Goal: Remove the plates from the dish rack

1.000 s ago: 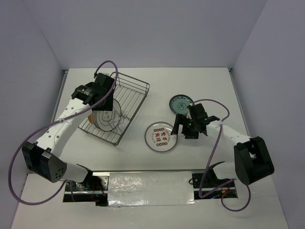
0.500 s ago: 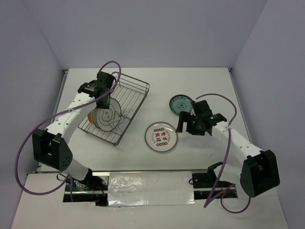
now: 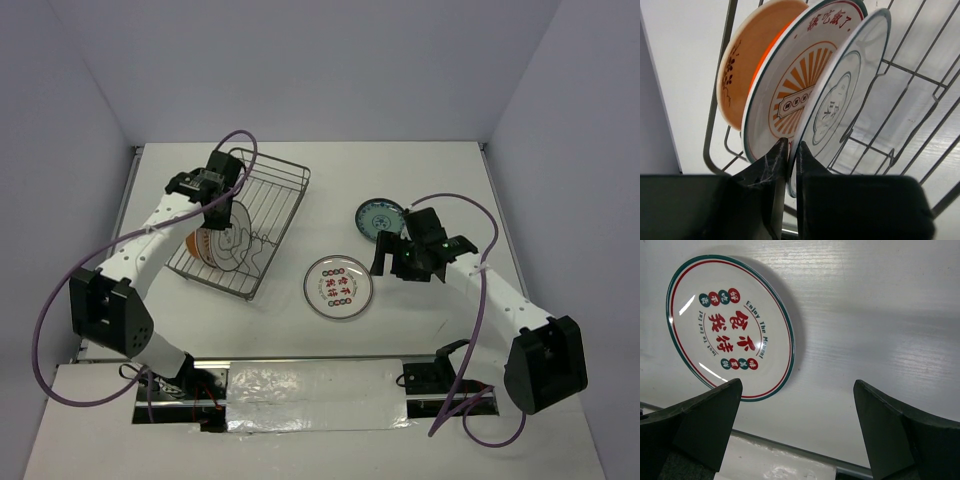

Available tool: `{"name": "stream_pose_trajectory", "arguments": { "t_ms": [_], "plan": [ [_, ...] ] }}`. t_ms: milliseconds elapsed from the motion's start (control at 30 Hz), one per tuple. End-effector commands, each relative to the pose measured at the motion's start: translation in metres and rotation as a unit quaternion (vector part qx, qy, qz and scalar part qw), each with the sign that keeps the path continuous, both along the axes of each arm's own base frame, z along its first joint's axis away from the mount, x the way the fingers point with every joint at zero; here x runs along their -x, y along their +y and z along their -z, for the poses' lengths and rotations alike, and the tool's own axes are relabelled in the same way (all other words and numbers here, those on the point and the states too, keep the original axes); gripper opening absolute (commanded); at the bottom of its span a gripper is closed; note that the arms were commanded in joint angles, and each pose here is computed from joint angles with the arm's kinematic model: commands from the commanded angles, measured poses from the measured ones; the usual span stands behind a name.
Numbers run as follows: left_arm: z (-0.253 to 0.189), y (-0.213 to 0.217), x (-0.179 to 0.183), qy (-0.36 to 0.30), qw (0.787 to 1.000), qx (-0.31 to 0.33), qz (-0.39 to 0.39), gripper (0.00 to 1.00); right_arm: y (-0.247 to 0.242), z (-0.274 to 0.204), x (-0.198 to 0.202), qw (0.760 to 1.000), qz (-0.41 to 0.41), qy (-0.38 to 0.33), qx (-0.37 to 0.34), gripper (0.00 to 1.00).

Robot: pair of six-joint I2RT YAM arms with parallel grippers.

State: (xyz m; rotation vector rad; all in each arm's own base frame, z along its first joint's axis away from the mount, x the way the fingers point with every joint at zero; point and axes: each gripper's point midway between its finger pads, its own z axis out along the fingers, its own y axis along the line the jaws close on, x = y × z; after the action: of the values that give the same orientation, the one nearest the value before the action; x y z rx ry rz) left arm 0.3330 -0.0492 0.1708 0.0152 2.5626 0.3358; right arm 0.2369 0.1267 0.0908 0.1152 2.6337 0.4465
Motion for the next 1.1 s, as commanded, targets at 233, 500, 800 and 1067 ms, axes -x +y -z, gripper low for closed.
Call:
{"name": "stream_pose_trajectory", "arguments": {
  "t_ms": [233,500,800,1067],
  "plan": [
    [-0.086,0.014,-0.006,-0.033,0.997,-0.070,-0.020,0.00,0.021,-0.047,-0.016,0.998,-0.013,-0.038,-0.056,1.00],
    [-0.188,-0.103,-0.009,-0.183,0.940,0.258,0.131,0.02,0.082,-0.175,-0.036,0.942,-0.130,-0.212,-0.226,1.00],
    [-0.240,-0.197,0.045,-0.203,0.759,0.539,0.304,0.05,0.105,-0.237,-0.062,0.907,-0.152,-0.274,-0.282,1.00],
    [-0.199,-0.201,0.046,-0.151,0.772,0.545,0.289,0.29,0.118,-0.246,-0.056,0.881,-0.169,-0.277,-0.344,0.17]
  ]
}}
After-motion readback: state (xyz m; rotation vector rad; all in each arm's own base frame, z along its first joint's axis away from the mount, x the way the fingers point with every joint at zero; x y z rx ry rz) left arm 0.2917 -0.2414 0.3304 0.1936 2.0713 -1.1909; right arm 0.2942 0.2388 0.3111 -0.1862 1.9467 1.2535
